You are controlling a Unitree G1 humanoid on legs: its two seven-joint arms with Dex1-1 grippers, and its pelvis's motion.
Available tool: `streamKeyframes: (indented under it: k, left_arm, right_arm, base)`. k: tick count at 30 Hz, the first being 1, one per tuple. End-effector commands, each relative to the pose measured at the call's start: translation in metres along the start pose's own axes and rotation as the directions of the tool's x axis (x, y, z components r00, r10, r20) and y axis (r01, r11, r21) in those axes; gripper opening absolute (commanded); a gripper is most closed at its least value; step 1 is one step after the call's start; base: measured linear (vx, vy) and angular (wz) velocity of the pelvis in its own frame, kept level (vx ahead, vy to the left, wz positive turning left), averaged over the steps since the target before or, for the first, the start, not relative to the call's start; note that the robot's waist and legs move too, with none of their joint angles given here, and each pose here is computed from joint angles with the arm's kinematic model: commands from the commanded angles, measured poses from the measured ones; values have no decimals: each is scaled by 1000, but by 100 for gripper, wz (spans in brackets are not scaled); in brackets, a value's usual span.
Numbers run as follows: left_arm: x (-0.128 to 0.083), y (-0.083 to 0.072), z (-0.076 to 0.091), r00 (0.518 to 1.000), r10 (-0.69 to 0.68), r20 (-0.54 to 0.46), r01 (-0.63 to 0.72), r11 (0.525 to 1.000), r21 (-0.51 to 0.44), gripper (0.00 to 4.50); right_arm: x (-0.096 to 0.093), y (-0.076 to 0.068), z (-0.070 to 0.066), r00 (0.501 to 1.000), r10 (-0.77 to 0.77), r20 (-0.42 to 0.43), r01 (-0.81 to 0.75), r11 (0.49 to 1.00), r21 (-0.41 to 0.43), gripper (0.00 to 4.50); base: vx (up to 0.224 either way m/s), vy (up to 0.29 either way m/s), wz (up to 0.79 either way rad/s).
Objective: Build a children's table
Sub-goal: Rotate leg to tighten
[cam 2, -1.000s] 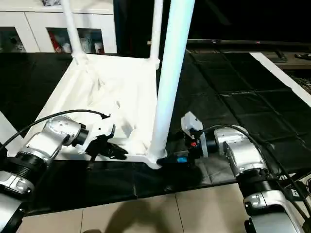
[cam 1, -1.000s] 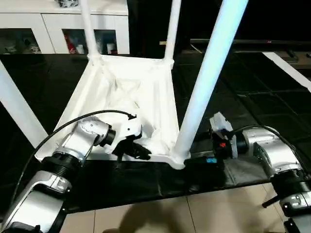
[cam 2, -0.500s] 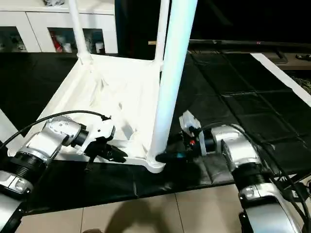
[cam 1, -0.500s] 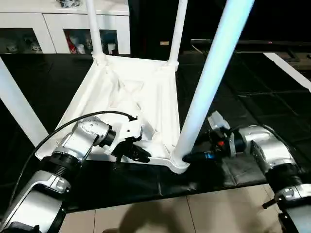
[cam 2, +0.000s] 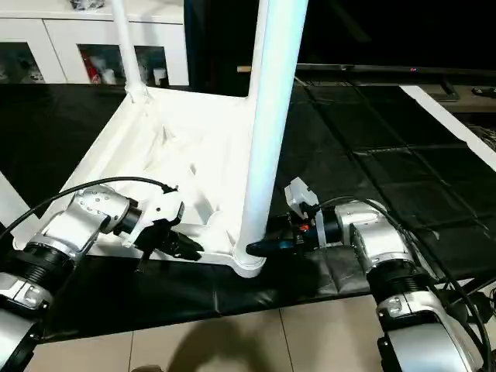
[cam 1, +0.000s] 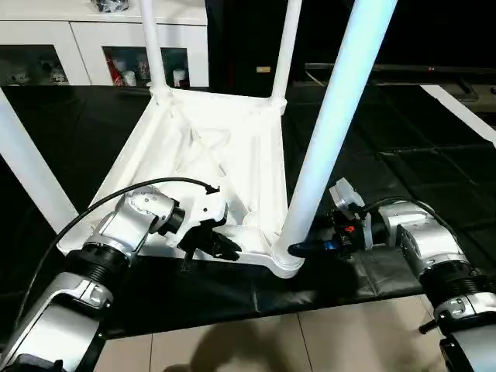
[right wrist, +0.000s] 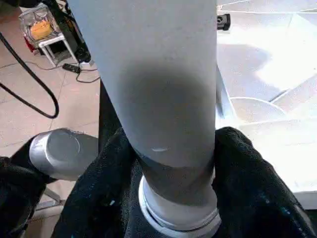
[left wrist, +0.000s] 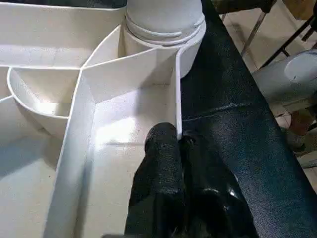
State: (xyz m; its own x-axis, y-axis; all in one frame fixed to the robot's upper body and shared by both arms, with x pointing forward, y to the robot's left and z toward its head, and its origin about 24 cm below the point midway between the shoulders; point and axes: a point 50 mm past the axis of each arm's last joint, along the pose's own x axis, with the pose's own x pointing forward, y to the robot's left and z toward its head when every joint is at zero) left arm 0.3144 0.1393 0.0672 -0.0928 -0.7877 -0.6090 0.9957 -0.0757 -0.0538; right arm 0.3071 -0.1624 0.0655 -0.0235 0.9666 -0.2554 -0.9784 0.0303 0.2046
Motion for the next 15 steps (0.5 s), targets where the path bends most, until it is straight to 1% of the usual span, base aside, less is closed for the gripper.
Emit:
streamKeyframes:
  k: [1, 4, 5, 6, 7, 8, 9, 10, 13, 14, 15]
  left_arm:
    - [11, 0, 5, 1000, -21, -7, 21, 1000, 14, 0]
    - [17, 5, 10, 998, 50, 30, -49, 998, -28, 0]
    - [20, 7, 13, 996, 79, 48, -77, 996, -43, 0]
    - [20, 7, 13, 996, 79, 48, -77, 996, -43, 0]
    - [24, 9, 16, 991, 116, 68, -112, 992, -60, 0]
    - [35, 12, 23, 978, 173, 114, -162, 981, -104, 0]
    - [35, 12, 23, 978, 173, 114, -162, 981, -104, 0]
    - [46, 14, 30, 964, 221, 149, -202, 970, -134, 0]
    - [65, 18, 42, 932, 302, 200, -257, 941, -221, 0]
    - [75, 22, 49, 911, 353, 214, -292, 917, -271, 0]
    - [79, 24, 53, 898, 381, 219, -312, 904, -293, 0]
  right_arm:
    - [5, 1, 1, 1000, -14, 23, 14, 1000, 5, 201]
    - [11, -2, -2, 991, -120, 66, 118, 993, 27, 201]
    - [14, -3, -4, 984, -162, 72, 161, 987, 32, 201]
    - [14, -3, -4, 984, -162, 72, 161, 987, 32, 200]
    - [19, -3, -6, 975, -211, 77, 208, 977, 41, 200]
    - [31, -6, -12, 940, -330, 80, 326, 943, 65, 199]
    - [31, -6, -12, 940, -330, 80, 326, 943, 65, 198]
    - [41, -10, -16, 895, -441, 68, 431, 894, 122, 198]
    - [58, -17, -18, 831, -553, 57, 528, 817, 231, 193]
    - [71, -20, -15, 799, -599, 50, 565, 777, 277, 193]
    - [77, -22, -14, 792, -609, 39, 573, 765, 294, 193]
  base:
    - [0, 0, 0]
    - [0, 0, 0]
    - [0, 0, 0]
    - [0, 0, 0]
    - [0, 0, 0]
    - [0, 0, 0]
    - [0, 0, 0]
    - [0, 0, 0]
    - [0, 0, 0]
    - [0, 0, 0]
    - [0, 0, 0]
